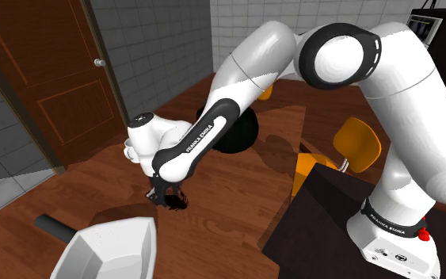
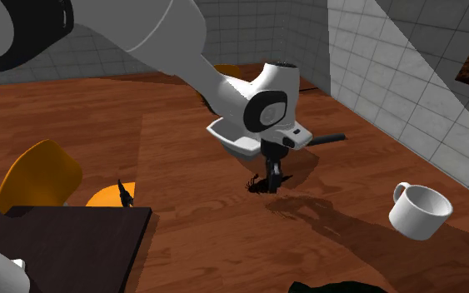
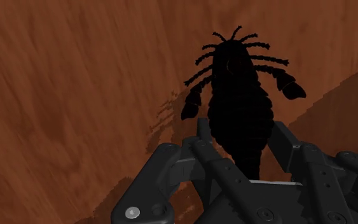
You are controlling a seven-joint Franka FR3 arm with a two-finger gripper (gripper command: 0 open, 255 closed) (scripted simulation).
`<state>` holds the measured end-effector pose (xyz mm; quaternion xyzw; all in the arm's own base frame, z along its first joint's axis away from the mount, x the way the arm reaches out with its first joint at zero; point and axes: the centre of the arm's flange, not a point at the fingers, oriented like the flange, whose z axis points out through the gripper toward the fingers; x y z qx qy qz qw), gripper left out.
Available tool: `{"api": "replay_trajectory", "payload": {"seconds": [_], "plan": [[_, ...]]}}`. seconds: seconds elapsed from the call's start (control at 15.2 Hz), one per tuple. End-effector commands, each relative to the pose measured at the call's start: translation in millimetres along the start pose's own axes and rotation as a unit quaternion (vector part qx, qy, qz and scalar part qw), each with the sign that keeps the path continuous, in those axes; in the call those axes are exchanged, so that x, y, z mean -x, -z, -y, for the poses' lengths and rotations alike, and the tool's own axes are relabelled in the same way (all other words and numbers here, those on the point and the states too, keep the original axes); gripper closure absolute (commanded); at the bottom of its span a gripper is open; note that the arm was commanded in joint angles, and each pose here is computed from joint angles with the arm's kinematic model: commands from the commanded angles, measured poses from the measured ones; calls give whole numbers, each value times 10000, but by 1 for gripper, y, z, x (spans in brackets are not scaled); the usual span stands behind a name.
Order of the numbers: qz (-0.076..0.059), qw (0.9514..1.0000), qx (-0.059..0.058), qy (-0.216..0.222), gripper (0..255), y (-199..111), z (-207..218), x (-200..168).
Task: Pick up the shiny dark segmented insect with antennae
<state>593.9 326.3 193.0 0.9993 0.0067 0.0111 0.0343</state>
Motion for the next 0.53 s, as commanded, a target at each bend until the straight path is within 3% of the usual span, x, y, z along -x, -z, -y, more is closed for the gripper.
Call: {"api": "replay_trajectory", "payload": {"seconds": [0.0,0.46], "plan": [[2,10000,1,0,255,11,-1,0],[2,10000,1,0,255,38,-3,-1]]}}
